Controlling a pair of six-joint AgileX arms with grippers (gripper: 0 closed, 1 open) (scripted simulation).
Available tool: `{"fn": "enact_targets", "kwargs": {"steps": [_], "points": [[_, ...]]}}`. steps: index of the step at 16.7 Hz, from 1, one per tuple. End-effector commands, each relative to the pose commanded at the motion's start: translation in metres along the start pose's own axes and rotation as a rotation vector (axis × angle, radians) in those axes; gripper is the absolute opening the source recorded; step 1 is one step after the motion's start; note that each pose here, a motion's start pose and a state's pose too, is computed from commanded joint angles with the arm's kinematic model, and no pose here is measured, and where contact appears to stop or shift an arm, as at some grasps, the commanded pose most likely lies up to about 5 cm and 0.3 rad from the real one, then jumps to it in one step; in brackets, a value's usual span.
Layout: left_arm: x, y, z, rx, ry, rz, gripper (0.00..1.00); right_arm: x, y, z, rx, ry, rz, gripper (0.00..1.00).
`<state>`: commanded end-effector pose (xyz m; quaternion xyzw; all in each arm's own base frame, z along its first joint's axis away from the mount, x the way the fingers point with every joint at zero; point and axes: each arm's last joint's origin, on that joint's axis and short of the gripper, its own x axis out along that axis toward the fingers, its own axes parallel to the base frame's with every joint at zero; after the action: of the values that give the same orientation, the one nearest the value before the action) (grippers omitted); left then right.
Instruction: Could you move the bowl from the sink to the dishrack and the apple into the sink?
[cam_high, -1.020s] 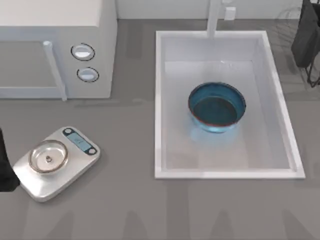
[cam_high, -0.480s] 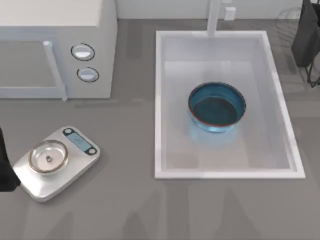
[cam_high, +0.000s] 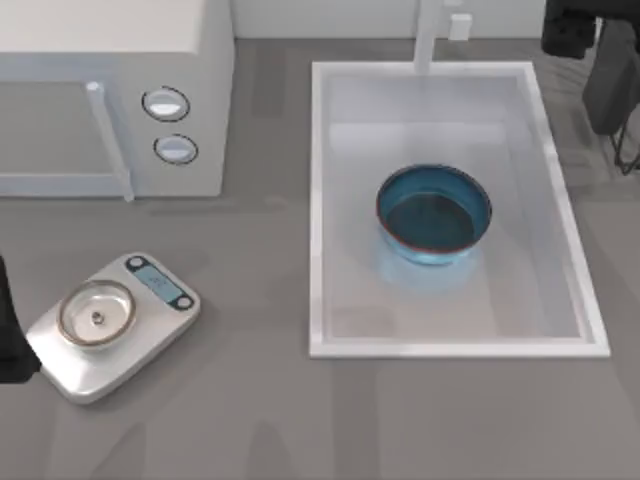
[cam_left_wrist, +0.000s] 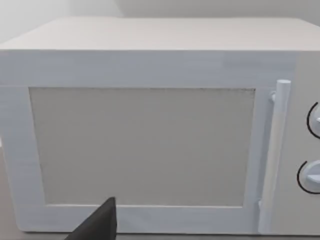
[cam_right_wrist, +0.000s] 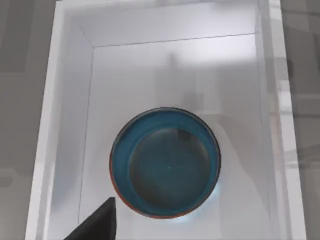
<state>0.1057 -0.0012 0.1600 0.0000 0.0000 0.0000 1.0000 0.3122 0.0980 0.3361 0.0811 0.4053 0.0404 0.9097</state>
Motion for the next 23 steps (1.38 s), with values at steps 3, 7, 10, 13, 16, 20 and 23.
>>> {"fn": "enact_targets", "kwargs": {"steps": [3, 7, 10, 13, 16, 20, 23], "points": [[0.0, 0.0, 0.0, 0.0, 0.0, 0.0, 1.0, 0.065, 0.041, 0.025, -0.001, 0.162, -0.033, 1.0], [0.0, 0.0, 0.0, 0.0, 0.0, 0.0, 1.0, 0.161, 0.088, 0.016, -0.022, 0.354, -0.097, 1.0], [0.0, 0.0, 0.0, 0.0, 0.0, 0.0, 1.0, 0.216, 0.113, -0.008, -0.044, 0.456, -0.139, 1.0], [0.0, 0.0, 0.0, 0.0, 0.0, 0.0, 1.0, 0.25, 0.127, -0.029, -0.061, 0.513, -0.165, 1.0], [0.0, 0.0, 0.0, 0.0, 0.0, 0.0, 1.0, 0.261, 0.131, -0.037, -0.067, 0.53, -0.172, 1.0], [0.0, 0.0, 0.0, 0.0, 0.0, 0.0, 1.0, 0.261, 0.131, -0.037, -0.067, 0.53, -0.172, 1.0], [0.0, 0.0, 0.0, 0.0, 0.0, 0.0, 1.0, 0.269, 0.128, -0.04, -0.065, 0.531, -0.174, 1.0]]}}
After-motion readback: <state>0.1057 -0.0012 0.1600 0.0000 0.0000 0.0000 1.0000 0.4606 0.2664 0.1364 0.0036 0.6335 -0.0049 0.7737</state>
